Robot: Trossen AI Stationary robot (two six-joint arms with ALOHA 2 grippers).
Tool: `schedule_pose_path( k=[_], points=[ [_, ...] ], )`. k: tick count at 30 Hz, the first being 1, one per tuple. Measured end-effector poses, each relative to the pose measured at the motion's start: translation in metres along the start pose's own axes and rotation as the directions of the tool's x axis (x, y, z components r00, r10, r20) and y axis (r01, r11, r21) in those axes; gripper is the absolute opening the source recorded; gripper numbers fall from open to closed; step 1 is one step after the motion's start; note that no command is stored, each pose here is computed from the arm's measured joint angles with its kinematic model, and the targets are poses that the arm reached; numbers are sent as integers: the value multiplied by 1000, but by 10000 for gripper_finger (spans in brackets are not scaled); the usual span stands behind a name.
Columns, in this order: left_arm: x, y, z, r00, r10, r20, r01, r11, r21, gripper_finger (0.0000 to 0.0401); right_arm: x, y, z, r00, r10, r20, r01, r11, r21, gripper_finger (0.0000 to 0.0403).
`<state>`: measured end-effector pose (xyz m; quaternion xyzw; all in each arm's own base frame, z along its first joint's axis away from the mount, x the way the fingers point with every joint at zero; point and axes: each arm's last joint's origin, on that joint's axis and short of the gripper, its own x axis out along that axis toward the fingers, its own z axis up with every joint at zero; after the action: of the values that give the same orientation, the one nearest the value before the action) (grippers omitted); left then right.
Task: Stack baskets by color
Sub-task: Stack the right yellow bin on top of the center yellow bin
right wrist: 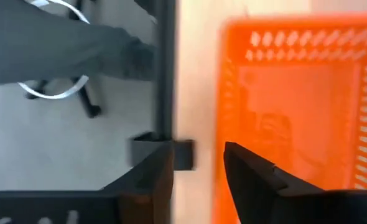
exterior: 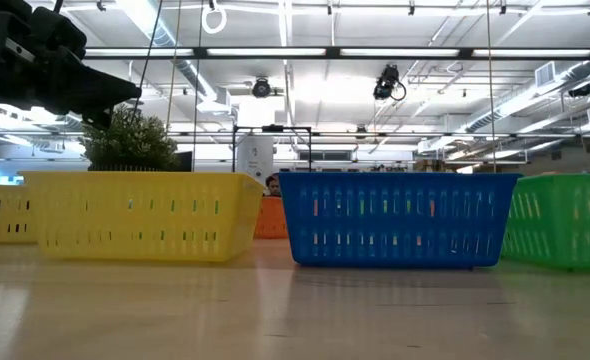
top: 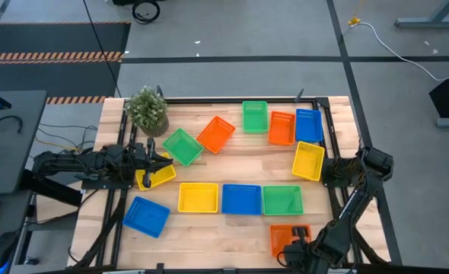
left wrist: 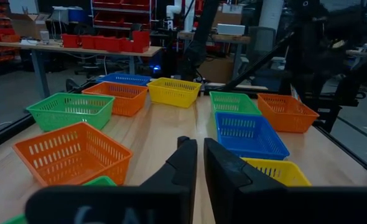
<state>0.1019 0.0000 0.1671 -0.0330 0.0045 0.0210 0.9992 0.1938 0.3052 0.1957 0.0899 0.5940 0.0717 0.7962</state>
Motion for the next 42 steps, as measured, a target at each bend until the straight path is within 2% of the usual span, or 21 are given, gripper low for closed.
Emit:
schedule_pose_path(
  k=[7, 10, 12, 14, 17, 21, 26, 29, 31, 34, 38, 42],
  points=[
    [0, 0, 0, 1000, 0, 0, 0, 1000, 0, 28, -47, 0, 30, 986, 79, 145, -92, 992, 81, 152],
    [0, 0, 0, 1000, 0, 0, 0, 1000, 0, 33, -65, -4, 40, 971, 82, 225, -97, 993, 60, 151],
    [0, 0, 0, 1000, 0, 0, 0, 1000, 0, 35, -74, -8, 43, 957, 61, 285, -67, 998, 10, 151],
    [0, 0, 0, 1000, 0, 0, 0, 1000, 0, 37, -80, -10, 45, 933, 15, 359, 6, 998, -56, 151],
    [0, 0, 0, 1000, 0, 0, 0, 1000, 0, 38, -84, -18, 51, 867, -69, 494, 128, 988, -87, 151],
    [0, 0, 0, 1000, 0, 0, 0, 1000, 0, 34, -69, -33, 64, 844, -76, 531, 178, 973, -144, 151],
    [0, 0, 0, 1000, 0, 0, 0, 1000, 0, 30, -27, -69, 73, 853, -14, 522, 132, 973, -189, 150],
    [0, 0, 0, 1000, 0, 0, 0, 1000, 0, 33, -6, -98, 80, 829, 5, 559, 118, 976, -184, 150],
    [0, 0, 0, 1000, 0, 0, 0, 1000, 0, 36, 2, -118, 85, 807, -23, 589, 141, 978, -155, 150],
    [0, 0, 0, 1000, 0, 0, 0, 1000, 0, 39, 3, -146, 102, 769, -77, 634, 173, 981, -90, 150],
    [0, 0, 0, 1000, 0, 0, 0, 1000, 0, 35, -7, -179, 127, 746, -170, 643, 239, 971, -21, 150],
    [0, 0, 0, 1000, 0, 1, 0, 1000, 0, 29, -25, -211, 150, 761, -282, 584, 345, 938, 3, 150]
  ],
)
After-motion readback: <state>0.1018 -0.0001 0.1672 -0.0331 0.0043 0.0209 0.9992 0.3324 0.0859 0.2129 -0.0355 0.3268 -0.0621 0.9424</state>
